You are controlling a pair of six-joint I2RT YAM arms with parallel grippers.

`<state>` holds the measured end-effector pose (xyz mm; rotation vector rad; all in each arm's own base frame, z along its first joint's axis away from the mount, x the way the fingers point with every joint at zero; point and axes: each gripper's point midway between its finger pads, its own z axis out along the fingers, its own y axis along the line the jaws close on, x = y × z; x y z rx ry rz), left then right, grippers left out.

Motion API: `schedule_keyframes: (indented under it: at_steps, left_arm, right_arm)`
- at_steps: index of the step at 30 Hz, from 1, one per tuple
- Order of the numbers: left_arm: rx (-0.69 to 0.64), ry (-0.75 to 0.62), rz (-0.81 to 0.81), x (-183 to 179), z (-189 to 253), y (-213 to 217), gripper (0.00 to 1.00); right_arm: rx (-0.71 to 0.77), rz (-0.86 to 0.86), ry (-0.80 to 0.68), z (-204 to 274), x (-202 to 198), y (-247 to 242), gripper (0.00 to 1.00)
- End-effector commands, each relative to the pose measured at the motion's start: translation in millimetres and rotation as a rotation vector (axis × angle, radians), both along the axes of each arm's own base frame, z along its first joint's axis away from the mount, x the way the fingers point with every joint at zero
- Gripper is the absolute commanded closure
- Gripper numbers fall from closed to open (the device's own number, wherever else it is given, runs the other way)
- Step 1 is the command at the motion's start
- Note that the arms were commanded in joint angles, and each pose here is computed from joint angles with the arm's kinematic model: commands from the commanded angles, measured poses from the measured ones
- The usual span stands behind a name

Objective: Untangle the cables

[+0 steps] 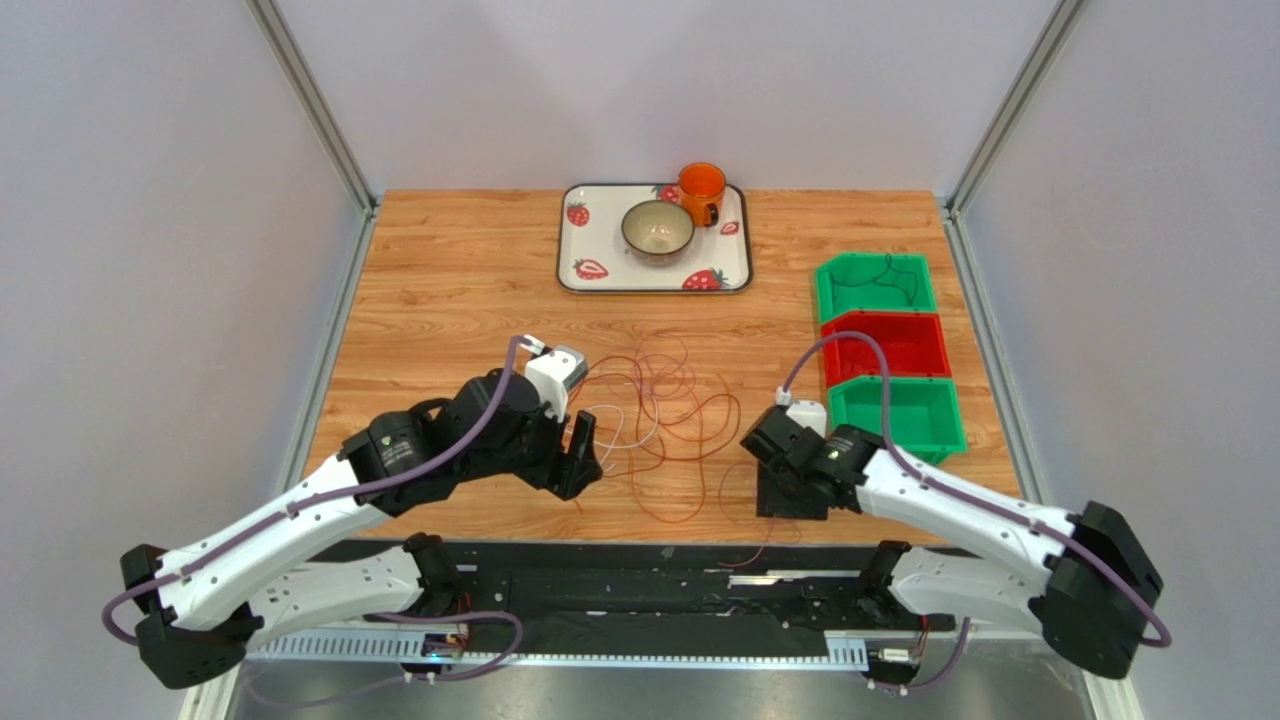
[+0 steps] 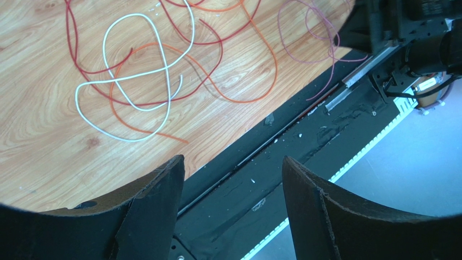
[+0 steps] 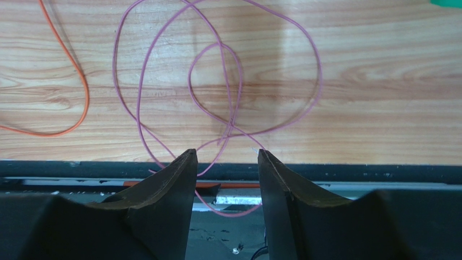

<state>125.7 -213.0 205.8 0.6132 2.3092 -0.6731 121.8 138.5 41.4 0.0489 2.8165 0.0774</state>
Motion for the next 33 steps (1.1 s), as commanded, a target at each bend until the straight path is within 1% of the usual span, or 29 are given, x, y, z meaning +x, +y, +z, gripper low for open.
schedule_keyframes:
  at_steps: [1,2,3,5,7,9,11,13,16,19,23,29,33]
  left_arm:
    - [0.002,-0.012,0.013,-1,4,6,0.26]
    - [-0.003,-0.012,0.015,0,4,5,0.26]
    - [-0.008,-0.013,0.017,0,3,4,0.26]
    - [-0.019,-0.014,0.019,1,4,2,0.26]
    - [-0.032,-0.019,0.016,1,8,1,0.26]
    - [-0.031,-0.022,0.014,1,10,2,0.26]
    - [-0.030,-0.032,0.021,2,13,4,0.26]
    - [-0.029,-0.042,0.026,1,14,7,0.26]
    - [-0.038,-0.049,0.033,-1,15,13,0.26]
    - [-0.051,-0.062,0.041,-3,19,20,0.26]
    - [-0.062,-0.084,0.044,-6,27,28,0.26]
    - [-0.050,-0.094,0.037,-5,27,29,0.26]
    - [-0.057,-0.100,0.031,-4,29,25,0.26]
  right_arm:
    - [0.022,-0.155,-0.094,23,-2,-24,0.55]
    - [0.020,-0.181,-0.125,26,0,-30,0.55]
    - [0.041,-0.212,-0.141,30,1,-30,0.55]
    - [0.104,-0.221,-0.175,39,3,-26,0.54]
    - [0.160,-0.184,-0.190,43,7,-14,0.48]
    - [0.168,-0.161,-0.179,45,12,-3,0.46]
    - [0.117,-0.135,-0.137,37,11,1,0.45]
    - [0.099,-0.115,-0.137,37,15,7,0.41]
    - [0.047,-0.100,-0.115,25,18,10,0.39]
    - [0.029,-0.077,-0.111,18,22,16,0.39]
    - [0.063,-0.077,-0.144,23,26,26,0.40]
    - [0.022,-0.125,-0.172,37,21,4,0.43]
    - [0.080,-0.137,-0.202,51,19,5,0.45]
